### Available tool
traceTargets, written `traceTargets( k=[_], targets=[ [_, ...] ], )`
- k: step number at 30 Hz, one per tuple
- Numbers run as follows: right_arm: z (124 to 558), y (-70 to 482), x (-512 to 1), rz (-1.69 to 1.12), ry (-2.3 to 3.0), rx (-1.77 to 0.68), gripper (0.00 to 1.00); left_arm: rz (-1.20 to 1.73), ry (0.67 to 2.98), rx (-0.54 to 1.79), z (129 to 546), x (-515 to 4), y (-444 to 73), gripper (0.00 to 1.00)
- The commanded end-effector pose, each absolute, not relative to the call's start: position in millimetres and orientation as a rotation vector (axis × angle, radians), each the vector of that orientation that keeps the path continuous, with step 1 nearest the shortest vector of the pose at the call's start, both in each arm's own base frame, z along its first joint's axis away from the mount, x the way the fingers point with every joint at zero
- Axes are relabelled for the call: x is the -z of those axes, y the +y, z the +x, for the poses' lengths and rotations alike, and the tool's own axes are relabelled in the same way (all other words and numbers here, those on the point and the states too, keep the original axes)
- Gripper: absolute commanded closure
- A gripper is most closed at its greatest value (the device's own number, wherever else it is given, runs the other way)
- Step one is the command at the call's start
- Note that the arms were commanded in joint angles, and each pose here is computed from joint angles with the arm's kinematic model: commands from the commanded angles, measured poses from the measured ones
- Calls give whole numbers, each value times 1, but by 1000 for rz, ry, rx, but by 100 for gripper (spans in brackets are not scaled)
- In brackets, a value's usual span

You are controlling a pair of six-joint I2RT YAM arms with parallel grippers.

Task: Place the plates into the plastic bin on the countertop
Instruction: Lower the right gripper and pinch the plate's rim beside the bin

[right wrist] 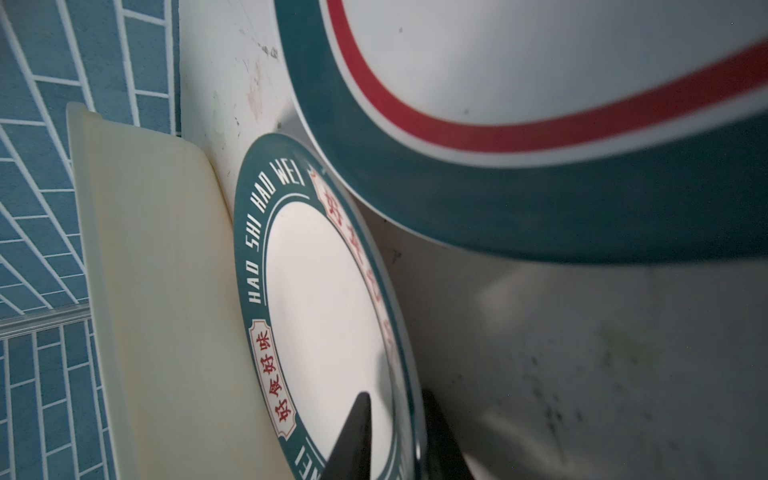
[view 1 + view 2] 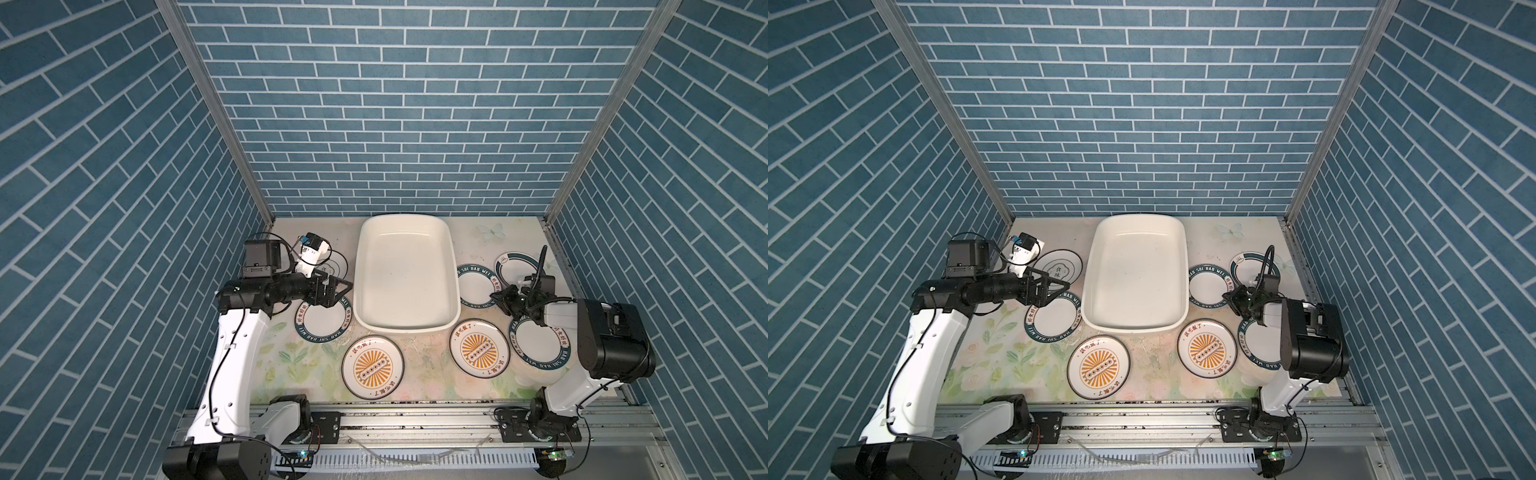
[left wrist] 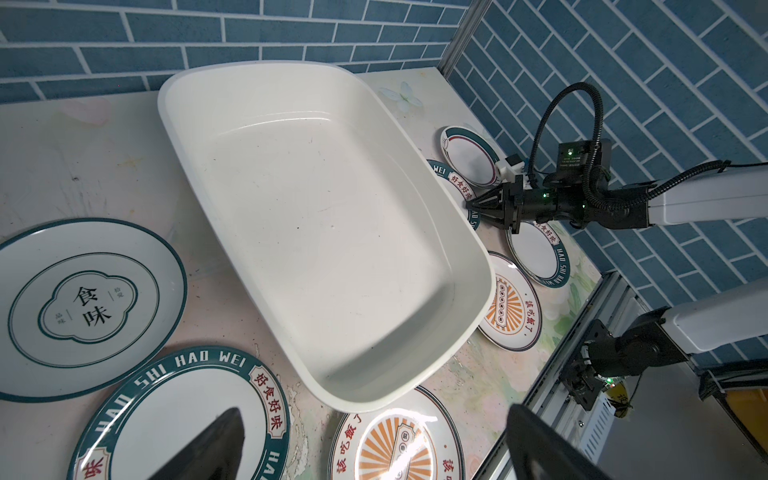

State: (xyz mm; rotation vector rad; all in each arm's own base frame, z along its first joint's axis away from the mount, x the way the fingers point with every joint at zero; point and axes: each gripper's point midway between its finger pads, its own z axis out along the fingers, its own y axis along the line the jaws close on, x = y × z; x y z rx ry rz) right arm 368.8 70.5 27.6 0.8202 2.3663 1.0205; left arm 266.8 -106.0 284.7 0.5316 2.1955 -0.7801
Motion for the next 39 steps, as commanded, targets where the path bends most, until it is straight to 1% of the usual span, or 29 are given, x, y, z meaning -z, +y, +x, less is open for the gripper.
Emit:
traceTargets(
  k=[1,5,12,19,24,29,39],
  targets=[
    [363,75,-22,849,2373,-1057,78,544,2174,824,261,-288,-112,0],
    [362,76,-22,847,2371,-1070,84,545,2169,819,261,-291,-112,0],
    [362,79,-24,843,2344,-1111,86,542,2171,812,261,-293,-112,1],
    [357,82,-25,840,2340,-1143,92,563,2168,770,262,-297,-109,0],
    [356,83,-29,835,2326,-1154,94,565,2164,772,265,-301,-109,0],
    [361,83,-41,817,2300,-1163,99,569,2159,761,266,-303,-109,0],
    [371,79,-80,750,2259,-1122,100,557,2153,749,266,-306,-108,0]
  ],
)
